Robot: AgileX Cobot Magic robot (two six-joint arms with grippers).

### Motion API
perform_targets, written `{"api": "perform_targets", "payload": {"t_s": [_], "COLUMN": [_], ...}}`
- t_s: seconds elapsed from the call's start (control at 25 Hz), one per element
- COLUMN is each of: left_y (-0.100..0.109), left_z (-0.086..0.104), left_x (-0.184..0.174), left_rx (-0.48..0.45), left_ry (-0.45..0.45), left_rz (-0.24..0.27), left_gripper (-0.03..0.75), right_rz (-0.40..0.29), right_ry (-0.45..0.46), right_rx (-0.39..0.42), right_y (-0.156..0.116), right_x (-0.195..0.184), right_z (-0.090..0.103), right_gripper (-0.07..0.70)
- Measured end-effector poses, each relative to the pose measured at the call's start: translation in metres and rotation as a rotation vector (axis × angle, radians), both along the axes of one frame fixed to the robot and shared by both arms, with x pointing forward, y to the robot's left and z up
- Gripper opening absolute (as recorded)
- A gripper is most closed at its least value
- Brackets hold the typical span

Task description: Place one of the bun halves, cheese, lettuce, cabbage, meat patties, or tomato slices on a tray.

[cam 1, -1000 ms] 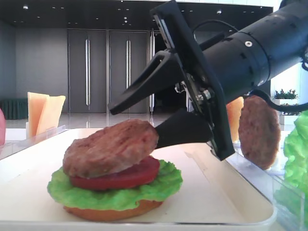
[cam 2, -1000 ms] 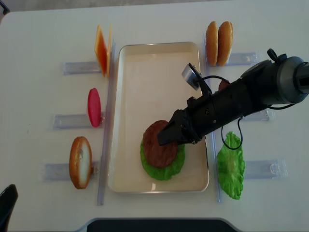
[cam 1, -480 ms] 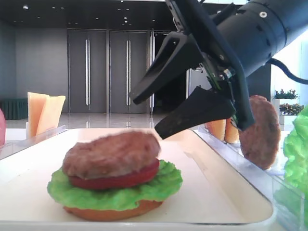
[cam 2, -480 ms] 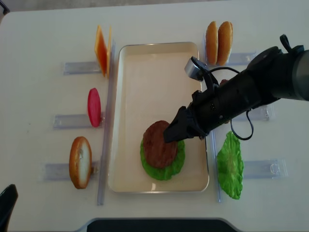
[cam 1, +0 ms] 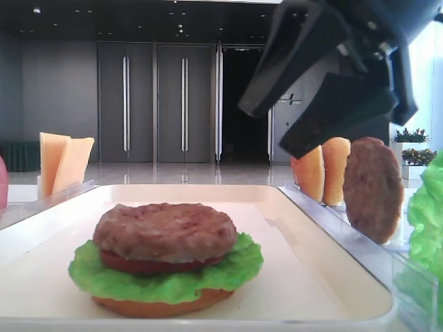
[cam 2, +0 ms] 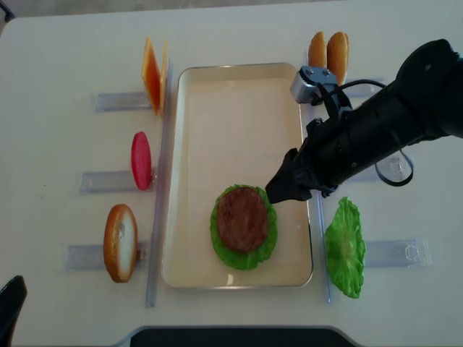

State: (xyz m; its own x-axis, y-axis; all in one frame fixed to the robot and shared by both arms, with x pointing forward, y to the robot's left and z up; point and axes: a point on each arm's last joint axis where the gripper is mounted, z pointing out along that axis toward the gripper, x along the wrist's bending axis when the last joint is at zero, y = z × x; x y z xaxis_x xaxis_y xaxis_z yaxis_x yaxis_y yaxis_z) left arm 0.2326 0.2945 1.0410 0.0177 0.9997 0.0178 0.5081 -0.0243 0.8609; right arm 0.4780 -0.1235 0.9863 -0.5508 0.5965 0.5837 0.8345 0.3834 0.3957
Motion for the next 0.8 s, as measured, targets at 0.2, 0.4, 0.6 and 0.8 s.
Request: {"api": "perform_targets", "payload": {"t_s": [0.2, 0.4, 0.6, 0.8], "left_y": [0.000, 0.000, 0.000, 0.000], "left_z": [0.000, 0.000, 0.000, 0.000], "left_x": [0.000, 0.000, 0.000, 0.000], "left_rx": [0.000, 0.000, 0.000, 0.000], "left_ry": [0.000, 0.000, 0.000, 0.000], "left_rz": [0.000, 0.000, 0.000, 0.000], "left_gripper": [0.391, 0.391, 0.391, 0.391], "right_rz": [0.006, -0.084, -0.116, -0.139], "right_ry": [-0.055, -0.057, -0.028, -0.017], "right_rx": [-0.246, -0.572, -0.691, -0.696], "right_y": [-0.027, -0.062, -0.074, -0.074], "right_x": [-0.018, -0.028, -0.032, -0.032], "right_z": [0.020, 0.029, 0.029, 0.030], "right_gripper": [0.376, 0.369, 0.369, 0.369]}}
